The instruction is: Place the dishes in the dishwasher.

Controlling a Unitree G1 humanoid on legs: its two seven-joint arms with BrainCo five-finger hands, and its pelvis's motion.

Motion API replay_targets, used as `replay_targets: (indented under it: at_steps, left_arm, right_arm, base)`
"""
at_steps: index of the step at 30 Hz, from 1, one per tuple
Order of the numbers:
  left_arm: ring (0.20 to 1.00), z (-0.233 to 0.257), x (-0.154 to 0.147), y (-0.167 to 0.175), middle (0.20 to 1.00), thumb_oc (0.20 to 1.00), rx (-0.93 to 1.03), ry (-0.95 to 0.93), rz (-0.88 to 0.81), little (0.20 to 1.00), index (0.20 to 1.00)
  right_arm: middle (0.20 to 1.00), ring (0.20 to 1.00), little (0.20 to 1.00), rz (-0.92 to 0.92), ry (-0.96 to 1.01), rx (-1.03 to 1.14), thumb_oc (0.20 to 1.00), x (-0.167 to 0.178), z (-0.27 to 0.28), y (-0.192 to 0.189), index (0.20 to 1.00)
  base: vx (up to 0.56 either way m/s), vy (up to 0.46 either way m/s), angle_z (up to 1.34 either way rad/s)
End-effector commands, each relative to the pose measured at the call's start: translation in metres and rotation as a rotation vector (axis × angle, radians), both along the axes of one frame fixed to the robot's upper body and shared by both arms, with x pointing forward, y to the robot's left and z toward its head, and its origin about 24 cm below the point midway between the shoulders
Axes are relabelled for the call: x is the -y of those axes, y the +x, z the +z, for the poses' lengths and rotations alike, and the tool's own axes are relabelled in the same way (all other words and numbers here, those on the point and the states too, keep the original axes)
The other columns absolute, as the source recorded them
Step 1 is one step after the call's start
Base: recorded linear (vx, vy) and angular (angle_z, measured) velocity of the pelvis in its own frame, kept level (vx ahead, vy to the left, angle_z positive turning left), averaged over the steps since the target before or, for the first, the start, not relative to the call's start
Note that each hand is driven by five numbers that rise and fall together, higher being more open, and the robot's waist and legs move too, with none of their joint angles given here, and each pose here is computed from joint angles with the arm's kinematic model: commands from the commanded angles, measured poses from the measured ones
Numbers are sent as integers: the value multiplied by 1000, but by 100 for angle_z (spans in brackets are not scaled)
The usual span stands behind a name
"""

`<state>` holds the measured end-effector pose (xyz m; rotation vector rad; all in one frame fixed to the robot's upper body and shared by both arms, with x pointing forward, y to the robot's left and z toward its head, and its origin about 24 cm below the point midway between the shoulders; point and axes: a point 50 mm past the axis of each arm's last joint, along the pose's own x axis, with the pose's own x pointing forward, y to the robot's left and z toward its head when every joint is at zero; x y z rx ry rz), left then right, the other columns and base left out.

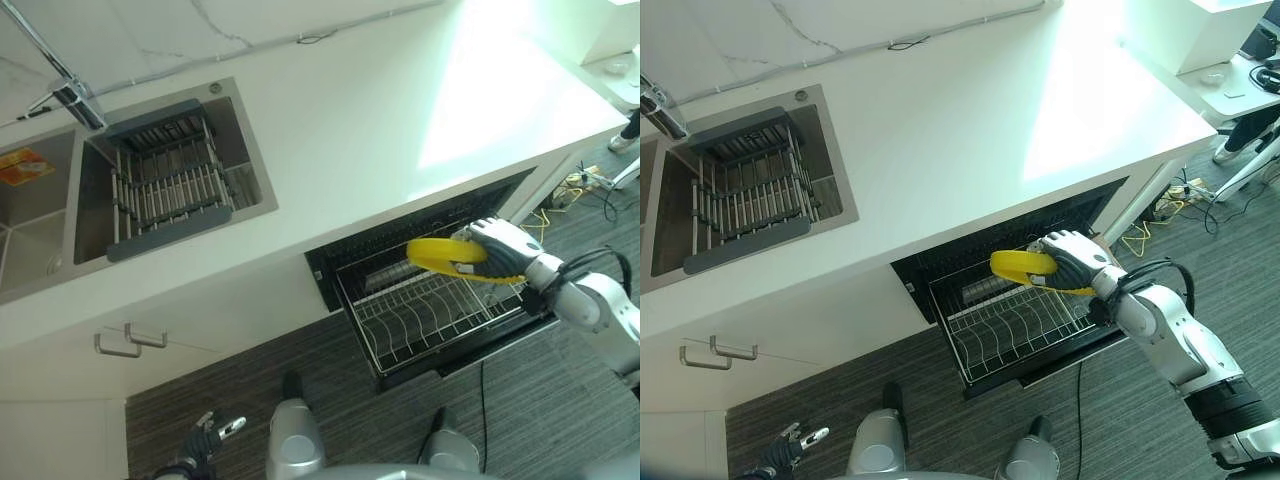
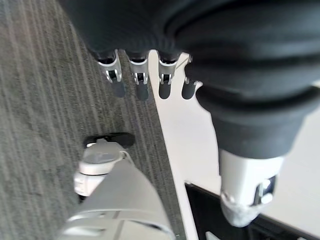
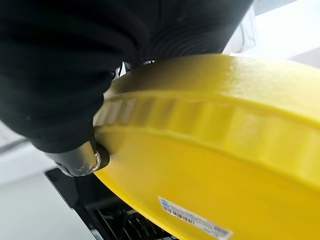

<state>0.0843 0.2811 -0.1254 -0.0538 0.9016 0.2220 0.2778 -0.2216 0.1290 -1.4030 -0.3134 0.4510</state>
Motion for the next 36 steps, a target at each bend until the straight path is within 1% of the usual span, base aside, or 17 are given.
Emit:
replay_targets:
  at_steps: [1, 11, 17, 21, 28, 33, 36]
  left_arm:
    - [1000, 14, -21, 14, 1000, 1000, 40, 67, -15, 1000, 1000]
    - [1000, 14, -18, 19, 1000, 1000, 47, 67, -14, 1000, 1000]
    - [1000, 12, -11, 19, 1000, 1000, 45, 70, -7, 1000, 1000]
    - [1000, 11, -7, 21, 1000, 1000, 54, 68, -2, 1000, 1000]
    - [1000, 9, -2, 21, 1000, 1000, 62, 66, -3, 1000, 1000]
    - [1000, 8, 1, 21, 1000, 1000, 68, 71, -2, 1000, 1000]
    - [1000, 8, 1, 21, 1000, 1000, 71, 75, 4, 1000, 1000]
  right_arm:
    - [200, 200, 200, 30, -1, 212, 200, -7, 30, 13, 200]
    - [200, 200, 200, -137, -26, 207, 200, 0, -6, 40, 200]
    - [200, 200, 200, -248, 22, 245, 200, 2, -27, 47, 200]
    - [200, 200, 200, -314, 85, 314, 200, 0, -32, 51, 200]
    - [200, 200, 200, -373, 108, 417, 200, 0, -29, 56, 200]
    - [200, 200, 200, -425, 91, 492, 200, 6, -30, 57, 200]
    - [200, 200, 200, -425, 64, 530, 200, 6, -31, 57, 200]
  base:
    - [-4, -11, 3]
    - [-5, 1, 5]
    - [28, 28, 8]
    - [24, 53, 4]
    - [4, 27, 3]
    - [2, 12, 0]
    - [7, 20, 2]
